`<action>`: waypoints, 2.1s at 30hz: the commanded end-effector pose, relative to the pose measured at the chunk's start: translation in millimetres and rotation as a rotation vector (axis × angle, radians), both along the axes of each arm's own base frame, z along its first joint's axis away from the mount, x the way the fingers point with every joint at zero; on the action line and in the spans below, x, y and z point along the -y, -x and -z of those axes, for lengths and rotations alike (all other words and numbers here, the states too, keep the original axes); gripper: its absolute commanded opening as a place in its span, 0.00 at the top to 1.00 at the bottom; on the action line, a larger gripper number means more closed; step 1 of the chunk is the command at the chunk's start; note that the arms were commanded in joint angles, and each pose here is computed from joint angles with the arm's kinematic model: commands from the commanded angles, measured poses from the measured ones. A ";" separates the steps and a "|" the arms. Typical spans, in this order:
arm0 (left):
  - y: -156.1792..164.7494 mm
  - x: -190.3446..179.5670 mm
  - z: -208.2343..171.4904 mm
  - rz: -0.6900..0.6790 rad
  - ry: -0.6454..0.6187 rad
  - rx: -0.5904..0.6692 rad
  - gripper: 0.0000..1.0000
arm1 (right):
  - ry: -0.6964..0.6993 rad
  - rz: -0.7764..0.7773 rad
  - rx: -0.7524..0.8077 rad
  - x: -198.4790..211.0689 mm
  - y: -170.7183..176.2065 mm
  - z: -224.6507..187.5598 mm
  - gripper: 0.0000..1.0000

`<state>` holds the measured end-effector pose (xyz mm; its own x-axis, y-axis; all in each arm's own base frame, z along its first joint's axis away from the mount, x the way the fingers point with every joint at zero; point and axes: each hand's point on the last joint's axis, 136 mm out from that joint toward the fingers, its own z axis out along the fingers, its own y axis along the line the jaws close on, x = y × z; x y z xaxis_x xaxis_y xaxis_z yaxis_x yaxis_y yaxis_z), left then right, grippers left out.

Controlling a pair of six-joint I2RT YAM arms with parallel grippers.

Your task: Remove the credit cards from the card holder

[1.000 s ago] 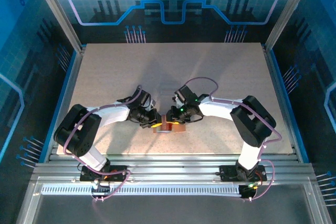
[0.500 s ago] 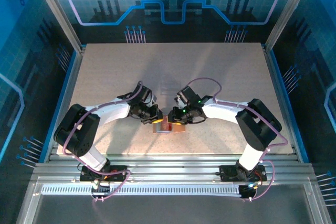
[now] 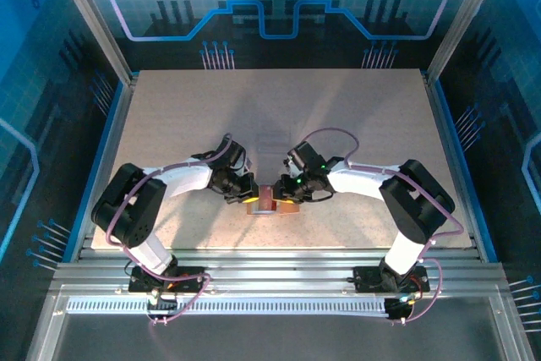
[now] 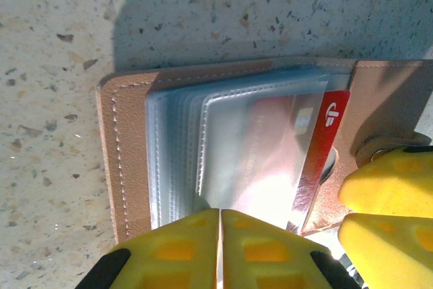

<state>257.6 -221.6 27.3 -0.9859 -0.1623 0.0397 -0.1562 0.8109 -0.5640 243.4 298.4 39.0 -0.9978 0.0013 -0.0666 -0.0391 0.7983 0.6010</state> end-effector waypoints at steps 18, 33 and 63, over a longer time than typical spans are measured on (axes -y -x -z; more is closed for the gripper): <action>10.2 -9.7 14.4 0.018 -0.064 -0.040 0.93 | -0.129 0.035 -0.043 -1.7 -3.3 17.8 0.75; 11.1 -6.5 13.0 0.024 -0.068 -0.036 0.93 | -0.150 0.043 -0.064 -3.1 -0.8 27.3 0.80; 9.9 -5.5 7.5 0.027 -0.063 -0.022 0.93 | -0.036 0.029 -0.030 21.9 -1.2 20.1 0.91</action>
<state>256.6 -223.0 26.4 -0.9893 -0.1431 0.0272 -0.1337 0.8181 -0.5593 247.1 294.8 24.6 -0.9986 0.0234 -0.0478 -0.0156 0.7301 0.6831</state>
